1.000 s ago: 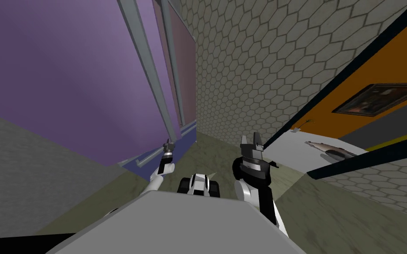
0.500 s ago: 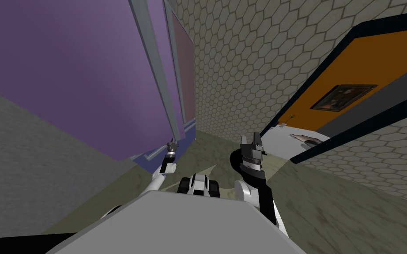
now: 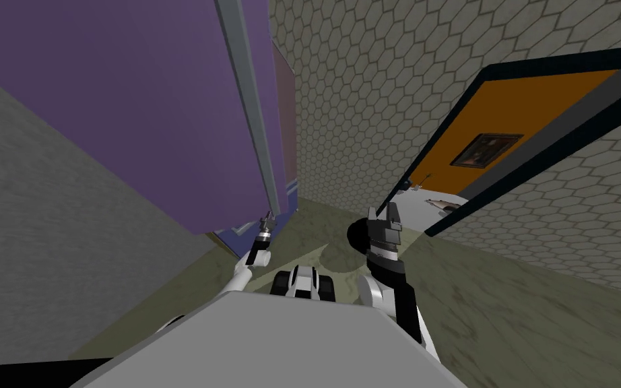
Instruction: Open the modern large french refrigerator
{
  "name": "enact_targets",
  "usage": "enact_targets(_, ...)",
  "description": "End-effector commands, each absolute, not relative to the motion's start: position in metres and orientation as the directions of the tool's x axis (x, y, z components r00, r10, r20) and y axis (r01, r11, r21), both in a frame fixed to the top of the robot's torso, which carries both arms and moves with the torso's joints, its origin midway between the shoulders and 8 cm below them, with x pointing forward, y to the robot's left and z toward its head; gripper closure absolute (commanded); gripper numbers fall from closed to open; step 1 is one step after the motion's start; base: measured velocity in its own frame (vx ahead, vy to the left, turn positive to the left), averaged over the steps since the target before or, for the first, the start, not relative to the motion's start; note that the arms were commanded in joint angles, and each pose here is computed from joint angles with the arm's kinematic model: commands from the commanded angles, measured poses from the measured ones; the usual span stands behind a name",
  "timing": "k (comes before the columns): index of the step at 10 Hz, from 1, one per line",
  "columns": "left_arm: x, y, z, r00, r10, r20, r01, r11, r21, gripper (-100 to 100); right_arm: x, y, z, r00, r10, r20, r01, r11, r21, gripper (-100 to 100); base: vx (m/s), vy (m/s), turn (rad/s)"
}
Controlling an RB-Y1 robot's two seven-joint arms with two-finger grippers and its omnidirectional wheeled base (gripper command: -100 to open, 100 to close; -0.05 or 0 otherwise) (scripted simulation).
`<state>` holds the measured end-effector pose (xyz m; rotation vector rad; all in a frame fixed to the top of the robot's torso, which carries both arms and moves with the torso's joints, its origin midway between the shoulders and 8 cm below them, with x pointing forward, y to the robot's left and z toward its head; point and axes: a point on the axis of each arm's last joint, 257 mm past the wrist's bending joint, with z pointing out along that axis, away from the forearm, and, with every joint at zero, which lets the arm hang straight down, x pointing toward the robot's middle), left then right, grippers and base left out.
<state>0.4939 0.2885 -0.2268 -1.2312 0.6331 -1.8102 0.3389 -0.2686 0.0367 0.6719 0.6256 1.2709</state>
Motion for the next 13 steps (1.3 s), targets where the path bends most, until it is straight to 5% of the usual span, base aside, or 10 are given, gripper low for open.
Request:
enact_targets(1, 0.484, 0.269, -0.22, -0.257, -0.834, 0.488, 0.322, -0.55, -0.77, 100, 0.339, -0.269, 0.037, 0.186, 0.981, -0.053, -0.64, 0.162, 0.751, 0, -0.178, 0.136, -0.128)
enact_targets(7, 0.456, 0.227, -0.215, -0.423, -0.765, 0.486, 0.221, -0.607, -0.763, 100, 0.339, -0.269, 0.037, 0.186, 0.981, -0.053, -0.64, 0.162, 0.751, 0, -0.171, 0.105, -0.093)
enact_targets(8, 0.469, 0.237, -0.214, -0.39, -0.779, 0.491, 0.218, -0.597, -0.772, -100, 0.339, -0.269, 0.037, 0.186, 0.981, -0.053, -0.64, 0.162, 0.751, 0, -0.104, 0.042, 0.001)
enact_targets(13, 0.492, 0.246, -0.187, -0.394, -0.775, 0.495, 0.215, -0.601, -0.77, -100, 0.339, -0.269, 0.037, 0.186, 0.981, -0.053, -0.64, 0.162, 0.751, 0, -0.041, -0.039, 0.019)
